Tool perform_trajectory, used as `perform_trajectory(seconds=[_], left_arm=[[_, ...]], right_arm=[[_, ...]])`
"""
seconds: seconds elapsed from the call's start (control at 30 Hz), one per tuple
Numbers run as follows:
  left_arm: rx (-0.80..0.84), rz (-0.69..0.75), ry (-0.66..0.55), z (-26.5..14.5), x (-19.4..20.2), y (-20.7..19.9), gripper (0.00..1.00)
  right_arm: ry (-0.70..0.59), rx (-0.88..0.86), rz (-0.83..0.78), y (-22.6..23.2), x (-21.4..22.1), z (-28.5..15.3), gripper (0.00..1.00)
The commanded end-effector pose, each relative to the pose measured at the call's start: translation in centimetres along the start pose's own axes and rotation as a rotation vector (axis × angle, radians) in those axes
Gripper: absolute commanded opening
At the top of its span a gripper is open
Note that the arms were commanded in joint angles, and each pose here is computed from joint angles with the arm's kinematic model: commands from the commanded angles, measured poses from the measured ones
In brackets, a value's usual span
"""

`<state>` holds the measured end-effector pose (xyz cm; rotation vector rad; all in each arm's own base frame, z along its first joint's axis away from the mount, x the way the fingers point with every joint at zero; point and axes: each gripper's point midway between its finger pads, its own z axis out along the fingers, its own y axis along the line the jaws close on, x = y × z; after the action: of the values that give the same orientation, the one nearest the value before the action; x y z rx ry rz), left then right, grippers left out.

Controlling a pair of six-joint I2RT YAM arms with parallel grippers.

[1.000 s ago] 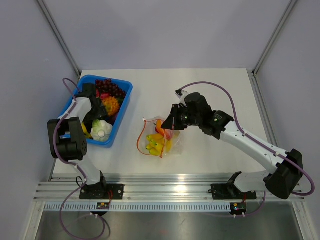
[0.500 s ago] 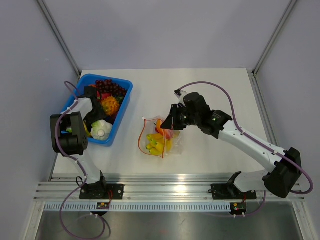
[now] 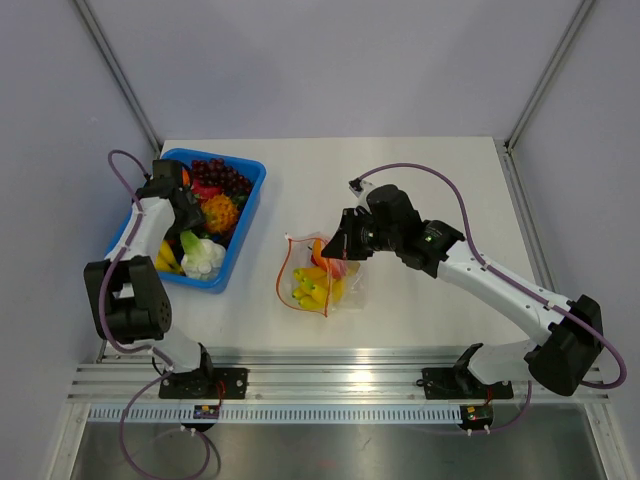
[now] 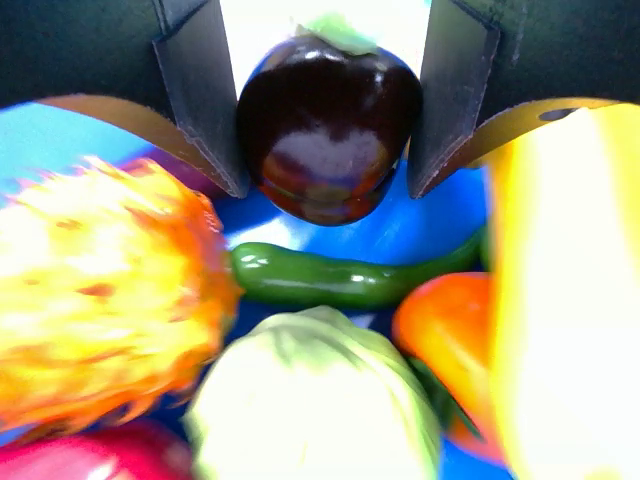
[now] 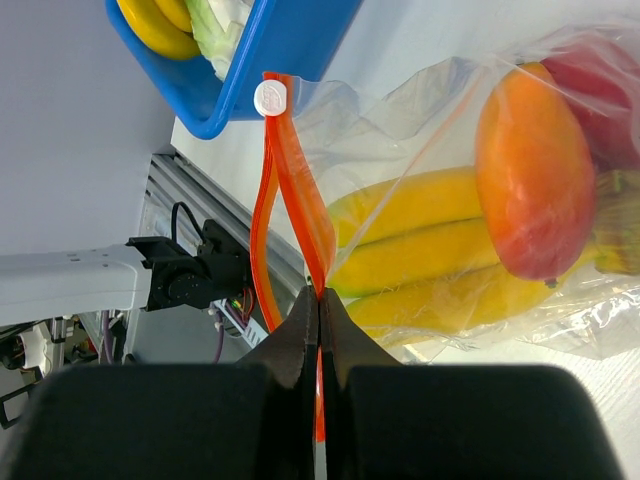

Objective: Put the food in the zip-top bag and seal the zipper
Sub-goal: Pick up the fake fruit from the bin.

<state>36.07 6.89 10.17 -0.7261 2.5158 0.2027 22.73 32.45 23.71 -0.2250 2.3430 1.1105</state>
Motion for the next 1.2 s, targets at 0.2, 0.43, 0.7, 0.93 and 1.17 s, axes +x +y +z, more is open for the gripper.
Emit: perform_trajectory(seconds=[0.2,0.43,0.7,0.93,1.17], left_arm=[[0.072,0.019,-0.143,-6.3,-4.2,-0.4,0.12],[0.198,0.030,-0.176,-9.4,-4.7,-1.9,0.11],[0.461,0.125,-0.261,-16.3,-4.4,-5.3,0.11],[0.653,0.233,-0.223,-20.5,0.4,-8.7,0.06],[0.844,0.251,-0.199,-24.5,4.1,-10.1,0.06]], right_arm=[[-0.059,-0.052,-0.020,1.8,-1.3,-1.1,0.00],[-0.057,-0.051,-0.015,1.8,-1.2,-1.0,0.00],[-0.044,-0.068,-0.012,2.5,-2.2,0.8,0.00],[-0.073,-0.030,-0.016,2.6,-4.7,3.5,0.00],[-0.081,-0.030,-0.011,3.9,-7.2,5.8,0.00]])
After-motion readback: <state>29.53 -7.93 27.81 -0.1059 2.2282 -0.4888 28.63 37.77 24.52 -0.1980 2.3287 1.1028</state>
